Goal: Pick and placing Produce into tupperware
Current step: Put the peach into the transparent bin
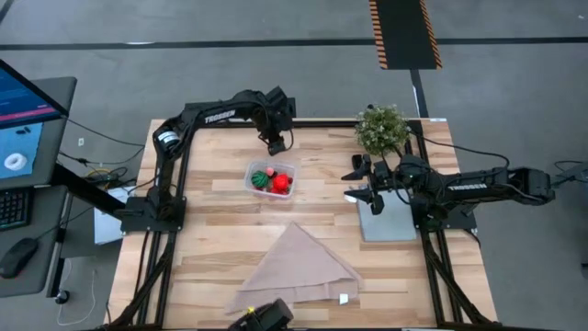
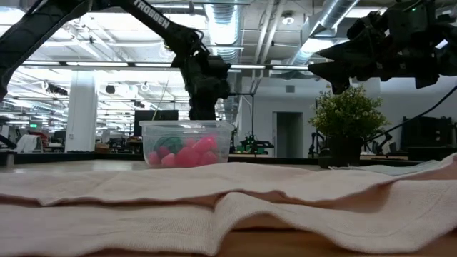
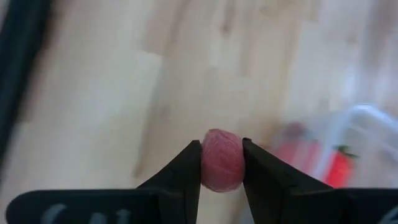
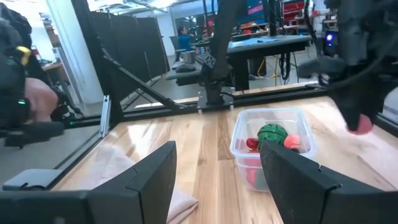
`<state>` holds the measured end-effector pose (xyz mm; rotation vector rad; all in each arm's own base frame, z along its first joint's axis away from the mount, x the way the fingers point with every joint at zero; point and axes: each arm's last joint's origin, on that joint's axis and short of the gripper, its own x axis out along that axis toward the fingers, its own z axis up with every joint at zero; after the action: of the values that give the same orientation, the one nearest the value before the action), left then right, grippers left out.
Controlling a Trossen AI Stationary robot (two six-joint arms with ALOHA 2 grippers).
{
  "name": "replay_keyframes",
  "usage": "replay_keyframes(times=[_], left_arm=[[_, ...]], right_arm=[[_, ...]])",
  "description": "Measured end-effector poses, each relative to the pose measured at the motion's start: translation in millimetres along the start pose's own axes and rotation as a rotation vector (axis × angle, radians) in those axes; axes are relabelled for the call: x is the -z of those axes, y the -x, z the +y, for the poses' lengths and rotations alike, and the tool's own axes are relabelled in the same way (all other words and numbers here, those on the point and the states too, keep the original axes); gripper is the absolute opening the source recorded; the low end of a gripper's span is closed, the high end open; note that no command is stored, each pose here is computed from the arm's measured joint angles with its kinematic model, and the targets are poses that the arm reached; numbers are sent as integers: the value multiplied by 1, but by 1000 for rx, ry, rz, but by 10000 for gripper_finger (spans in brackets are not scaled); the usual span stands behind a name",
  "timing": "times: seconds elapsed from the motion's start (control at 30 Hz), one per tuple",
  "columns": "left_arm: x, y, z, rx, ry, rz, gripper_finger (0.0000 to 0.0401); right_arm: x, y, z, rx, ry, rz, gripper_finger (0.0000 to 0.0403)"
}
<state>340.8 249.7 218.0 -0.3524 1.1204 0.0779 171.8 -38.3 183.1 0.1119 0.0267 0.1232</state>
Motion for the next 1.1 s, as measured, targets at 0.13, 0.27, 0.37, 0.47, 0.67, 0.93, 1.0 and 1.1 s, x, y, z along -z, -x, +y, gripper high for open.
replay_keyframes(times=[0.13, 0.27, 0.37, 0.47, 0.67, 0.93, 1.0, 1.1], left_arm=[[-2, -4, -22, 114, -19, 31, 89], [-4, -6, -43, 212, -10, 48, 90], [-6, -3, -59, 204, -25, 58, 90], [-7, 2, -70, 156, -31, 66, 90], [-5, 4, -80, 88, -31, 114, 90], [7, -7, -78, 85, -12, 171, 91], [10, -11, -76, 31, 1, 192, 94], [13, -14, -74, -19, 6, 203, 106]], right_arm=[[1, 0, 0, 1, -4, 11, 255], [2, 0, 0, 1, -6, 15, 255], [2, -1, 2, -9, -3, 17, 255], [2, -2, 4, -26, 2, 19, 255], [2, -3, 8, -50, 4, 21, 255], [3, -3, 9, -39, 4, 20, 255], [2, -3, 9, -37, 5, 19, 255], [2, -3, 9, -37, 6, 19, 255]])
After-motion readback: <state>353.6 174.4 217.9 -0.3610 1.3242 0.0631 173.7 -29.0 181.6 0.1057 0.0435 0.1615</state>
